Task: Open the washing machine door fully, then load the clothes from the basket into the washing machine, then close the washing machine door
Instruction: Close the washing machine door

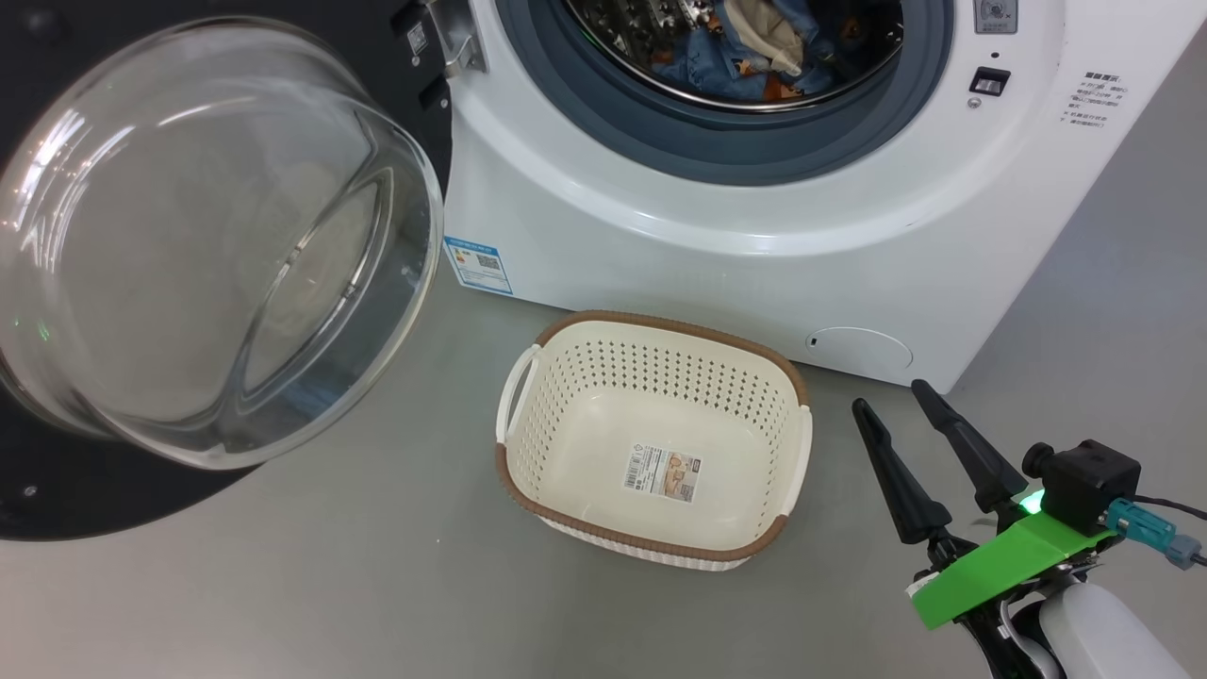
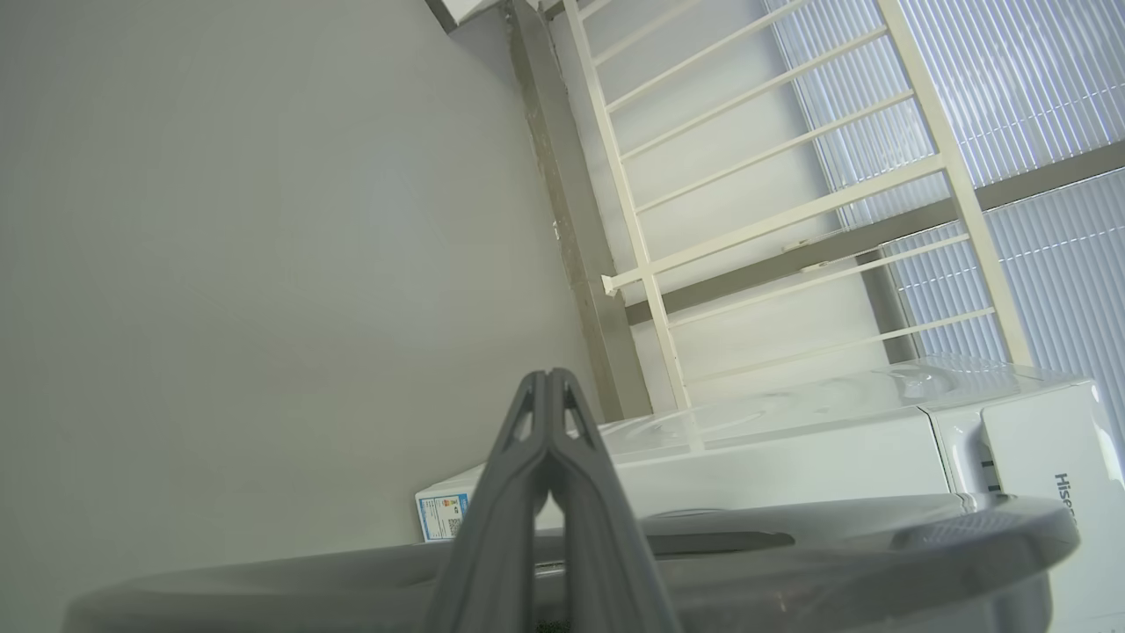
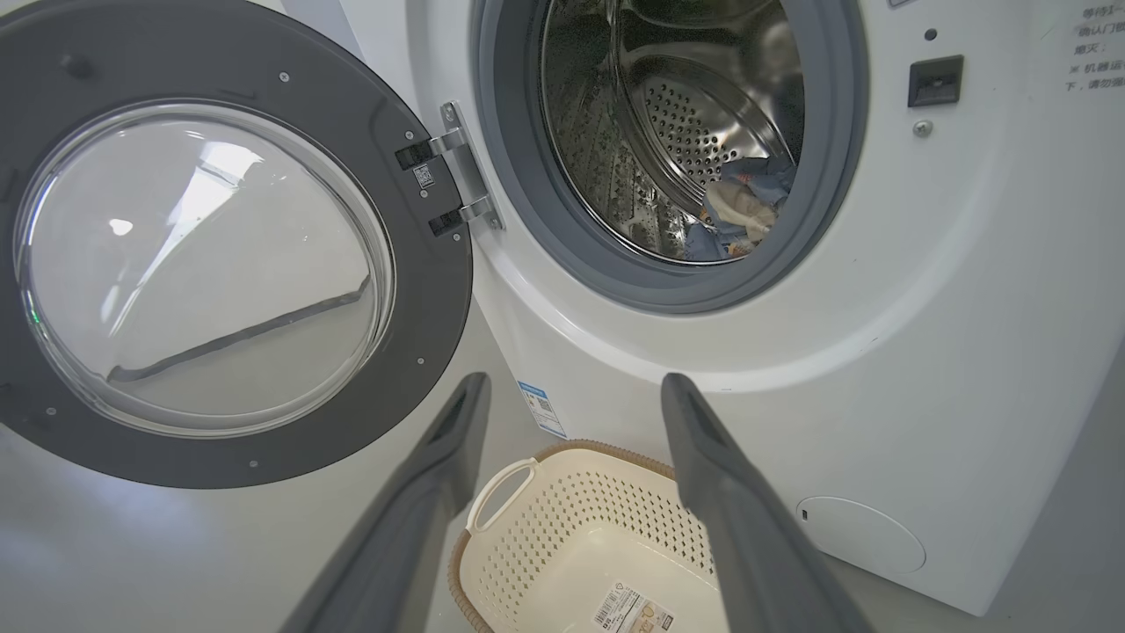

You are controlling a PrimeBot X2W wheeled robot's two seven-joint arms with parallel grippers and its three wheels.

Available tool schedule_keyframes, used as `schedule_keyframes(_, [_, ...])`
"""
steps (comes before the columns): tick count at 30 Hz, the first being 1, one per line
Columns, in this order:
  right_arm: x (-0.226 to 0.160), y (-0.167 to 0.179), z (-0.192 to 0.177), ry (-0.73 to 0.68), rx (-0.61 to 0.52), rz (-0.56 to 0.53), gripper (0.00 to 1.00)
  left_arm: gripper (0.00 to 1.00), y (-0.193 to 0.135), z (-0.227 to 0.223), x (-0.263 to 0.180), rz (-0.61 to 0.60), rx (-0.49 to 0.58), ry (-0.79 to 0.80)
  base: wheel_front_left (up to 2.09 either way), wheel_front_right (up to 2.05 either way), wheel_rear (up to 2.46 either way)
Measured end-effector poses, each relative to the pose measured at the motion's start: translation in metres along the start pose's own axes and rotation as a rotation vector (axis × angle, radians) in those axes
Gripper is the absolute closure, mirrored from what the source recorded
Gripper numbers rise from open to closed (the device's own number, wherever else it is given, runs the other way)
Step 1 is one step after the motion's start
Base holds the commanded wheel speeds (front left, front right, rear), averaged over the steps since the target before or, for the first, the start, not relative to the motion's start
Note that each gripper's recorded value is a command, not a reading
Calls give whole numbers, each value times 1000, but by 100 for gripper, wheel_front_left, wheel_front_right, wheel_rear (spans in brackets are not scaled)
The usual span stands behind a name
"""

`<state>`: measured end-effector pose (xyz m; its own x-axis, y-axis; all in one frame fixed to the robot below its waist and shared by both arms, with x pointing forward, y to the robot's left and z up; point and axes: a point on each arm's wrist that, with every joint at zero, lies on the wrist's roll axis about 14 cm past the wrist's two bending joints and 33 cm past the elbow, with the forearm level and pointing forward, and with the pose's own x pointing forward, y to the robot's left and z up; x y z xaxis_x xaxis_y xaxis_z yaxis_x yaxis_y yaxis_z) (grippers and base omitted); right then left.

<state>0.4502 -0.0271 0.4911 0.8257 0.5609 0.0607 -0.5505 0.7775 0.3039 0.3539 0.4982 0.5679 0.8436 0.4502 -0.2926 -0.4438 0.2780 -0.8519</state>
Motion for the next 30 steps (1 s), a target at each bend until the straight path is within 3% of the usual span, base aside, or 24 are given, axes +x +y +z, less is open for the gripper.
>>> schedule_keyframes(30, [1,20,18,-47,-2,23,0,100,-12,-61,-58,-103,98,467,0,0,0])
